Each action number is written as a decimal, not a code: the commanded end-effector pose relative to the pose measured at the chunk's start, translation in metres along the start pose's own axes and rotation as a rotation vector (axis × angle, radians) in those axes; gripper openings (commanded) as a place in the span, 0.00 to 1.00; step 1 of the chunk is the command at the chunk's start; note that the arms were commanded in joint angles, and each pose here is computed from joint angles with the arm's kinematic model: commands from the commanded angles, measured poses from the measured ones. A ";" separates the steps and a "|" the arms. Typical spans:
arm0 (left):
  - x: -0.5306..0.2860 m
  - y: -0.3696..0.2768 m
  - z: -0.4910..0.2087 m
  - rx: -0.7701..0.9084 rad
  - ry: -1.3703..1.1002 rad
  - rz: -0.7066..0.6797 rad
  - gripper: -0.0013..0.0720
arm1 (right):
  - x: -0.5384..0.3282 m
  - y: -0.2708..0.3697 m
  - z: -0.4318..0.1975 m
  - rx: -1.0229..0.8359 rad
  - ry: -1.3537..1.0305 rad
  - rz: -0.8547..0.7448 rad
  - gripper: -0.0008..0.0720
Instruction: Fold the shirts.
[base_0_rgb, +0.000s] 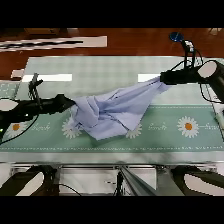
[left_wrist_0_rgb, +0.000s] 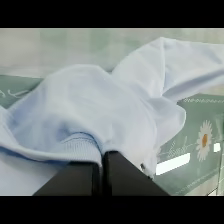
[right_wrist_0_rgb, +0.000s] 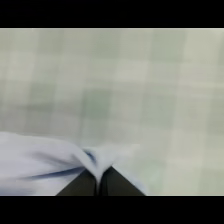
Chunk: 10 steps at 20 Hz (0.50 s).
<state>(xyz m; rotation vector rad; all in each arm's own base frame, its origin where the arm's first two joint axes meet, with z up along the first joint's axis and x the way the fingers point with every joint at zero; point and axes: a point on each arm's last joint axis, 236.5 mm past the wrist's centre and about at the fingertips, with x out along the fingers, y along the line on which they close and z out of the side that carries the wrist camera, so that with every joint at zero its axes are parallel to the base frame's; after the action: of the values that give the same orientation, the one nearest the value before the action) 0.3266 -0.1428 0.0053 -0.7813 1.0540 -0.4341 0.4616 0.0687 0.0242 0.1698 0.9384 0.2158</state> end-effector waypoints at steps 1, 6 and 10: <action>0.025 0.025 0.000 -0.071 0.022 0.019 0.06 | 0.014 -0.008 0.014 0.001 -0.066 -0.023 0.05; 0.032 0.034 -0.002 -0.044 0.039 0.030 0.06 | 0.001 -0.004 0.015 -0.047 -0.007 -0.025 0.49; 0.024 0.026 0.020 -0.006 -0.006 0.019 0.11 | -0.062 -0.022 0.028 -0.219 0.111 -0.165 0.69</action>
<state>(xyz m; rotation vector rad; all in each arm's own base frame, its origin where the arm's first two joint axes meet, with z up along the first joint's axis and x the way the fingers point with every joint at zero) 0.3438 -0.1387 -0.0306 -0.7934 1.0898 -0.4064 0.4739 0.0556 0.0600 0.0285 0.9306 0.2150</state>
